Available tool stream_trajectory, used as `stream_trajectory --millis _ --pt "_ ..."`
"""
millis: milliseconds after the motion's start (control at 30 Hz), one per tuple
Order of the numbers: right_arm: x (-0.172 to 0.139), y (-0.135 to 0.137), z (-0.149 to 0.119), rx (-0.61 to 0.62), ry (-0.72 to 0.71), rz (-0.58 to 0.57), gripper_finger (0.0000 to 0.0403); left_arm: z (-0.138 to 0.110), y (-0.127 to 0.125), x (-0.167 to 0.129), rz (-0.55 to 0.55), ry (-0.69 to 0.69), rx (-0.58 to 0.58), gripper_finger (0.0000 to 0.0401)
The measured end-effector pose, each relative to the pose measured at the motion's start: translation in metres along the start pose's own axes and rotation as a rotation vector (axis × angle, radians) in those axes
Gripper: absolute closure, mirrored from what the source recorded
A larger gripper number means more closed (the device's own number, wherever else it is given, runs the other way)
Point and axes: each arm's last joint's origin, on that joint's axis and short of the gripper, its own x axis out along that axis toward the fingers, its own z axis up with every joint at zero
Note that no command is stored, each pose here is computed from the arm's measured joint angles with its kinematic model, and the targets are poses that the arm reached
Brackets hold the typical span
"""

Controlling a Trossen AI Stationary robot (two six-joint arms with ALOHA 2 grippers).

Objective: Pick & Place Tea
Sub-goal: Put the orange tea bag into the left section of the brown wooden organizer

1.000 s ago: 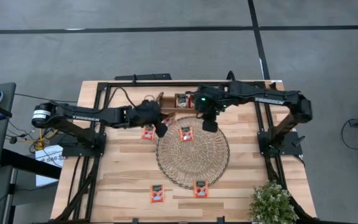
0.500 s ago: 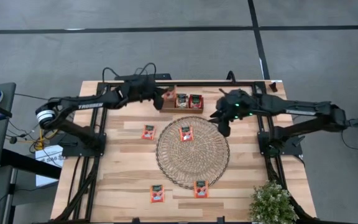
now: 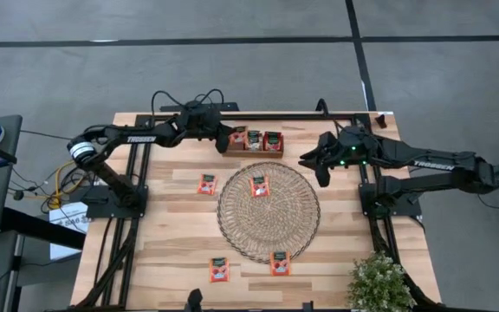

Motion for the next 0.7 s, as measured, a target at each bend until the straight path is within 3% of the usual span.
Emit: stream_trajectory --millis 233,700 --pt "-0.011 -0.001 -0.003 0.054 -0.037 0.003 0.0306 0.001 0.026 -0.009 -0.017 0.009 -0.026 0.0401" --pt "-0.009 -0.002 -0.003 0.081 -0.041 -0.030 0.0306 -0.011 0.035 0.002 -0.008 0.042 -0.036 0.0401"
